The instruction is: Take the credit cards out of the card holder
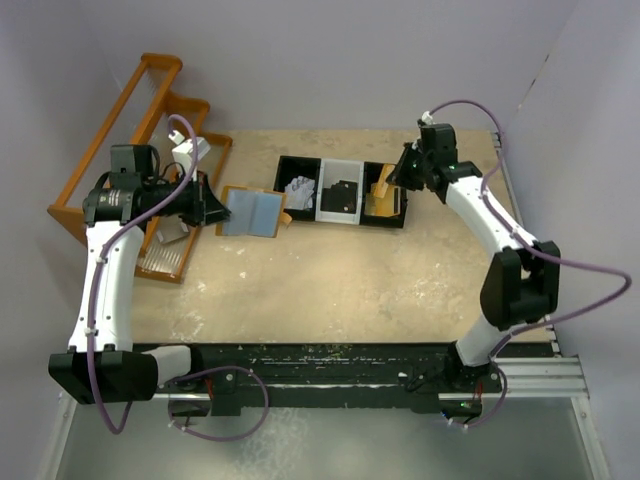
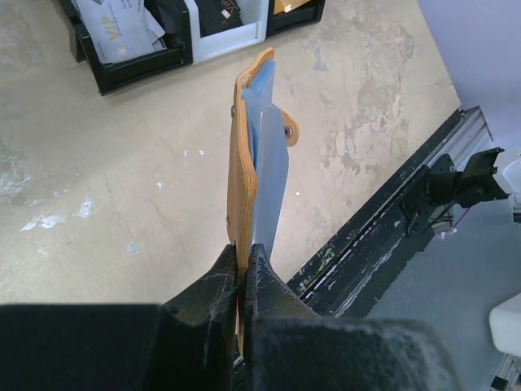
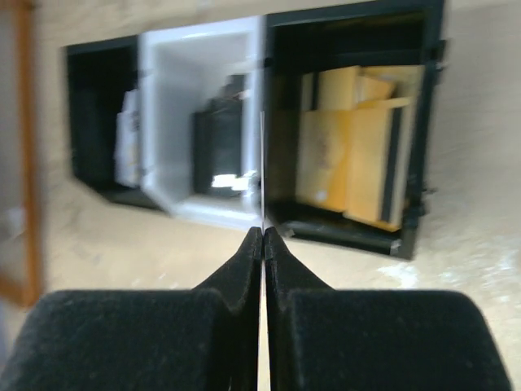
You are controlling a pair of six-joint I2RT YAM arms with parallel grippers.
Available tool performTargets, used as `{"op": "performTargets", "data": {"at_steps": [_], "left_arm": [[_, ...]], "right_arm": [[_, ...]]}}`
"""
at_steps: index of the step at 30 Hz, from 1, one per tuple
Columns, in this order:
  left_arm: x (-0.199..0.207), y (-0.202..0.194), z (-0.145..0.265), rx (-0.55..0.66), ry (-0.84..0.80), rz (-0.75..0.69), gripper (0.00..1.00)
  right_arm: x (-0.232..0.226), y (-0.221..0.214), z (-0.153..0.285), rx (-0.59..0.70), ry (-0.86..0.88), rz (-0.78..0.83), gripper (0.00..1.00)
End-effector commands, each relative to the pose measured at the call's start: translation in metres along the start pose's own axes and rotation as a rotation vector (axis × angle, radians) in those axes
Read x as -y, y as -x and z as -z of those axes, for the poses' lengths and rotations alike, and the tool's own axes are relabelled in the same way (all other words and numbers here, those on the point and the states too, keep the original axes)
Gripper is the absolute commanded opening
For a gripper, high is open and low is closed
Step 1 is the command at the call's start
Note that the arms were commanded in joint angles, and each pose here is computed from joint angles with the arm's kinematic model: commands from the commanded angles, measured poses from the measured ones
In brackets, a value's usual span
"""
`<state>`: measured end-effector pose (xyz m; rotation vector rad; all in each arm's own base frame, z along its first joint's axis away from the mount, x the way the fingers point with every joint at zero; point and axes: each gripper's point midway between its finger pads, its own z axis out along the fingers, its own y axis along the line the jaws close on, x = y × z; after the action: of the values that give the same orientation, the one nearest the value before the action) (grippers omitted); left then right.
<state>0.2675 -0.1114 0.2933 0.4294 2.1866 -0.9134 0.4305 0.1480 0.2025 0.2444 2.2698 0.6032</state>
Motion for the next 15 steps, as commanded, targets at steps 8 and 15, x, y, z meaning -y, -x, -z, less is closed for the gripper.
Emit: {"op": "performTargets", "data": {"at_steps": [8,15], "left_arm": [[-0.058,0.006,0.034,-0.033,0.389,-0.27,0.0],[-0.051,0.003,0.032,-0.04,0.35,-0.269,0.0]], "right_arm": [[0.07,0.008,-0.058,-0.02,-0.314,0.082,0.0],[0.067,0.004,-0.08,-0.043,-0.267,0.102,0.0]]}}
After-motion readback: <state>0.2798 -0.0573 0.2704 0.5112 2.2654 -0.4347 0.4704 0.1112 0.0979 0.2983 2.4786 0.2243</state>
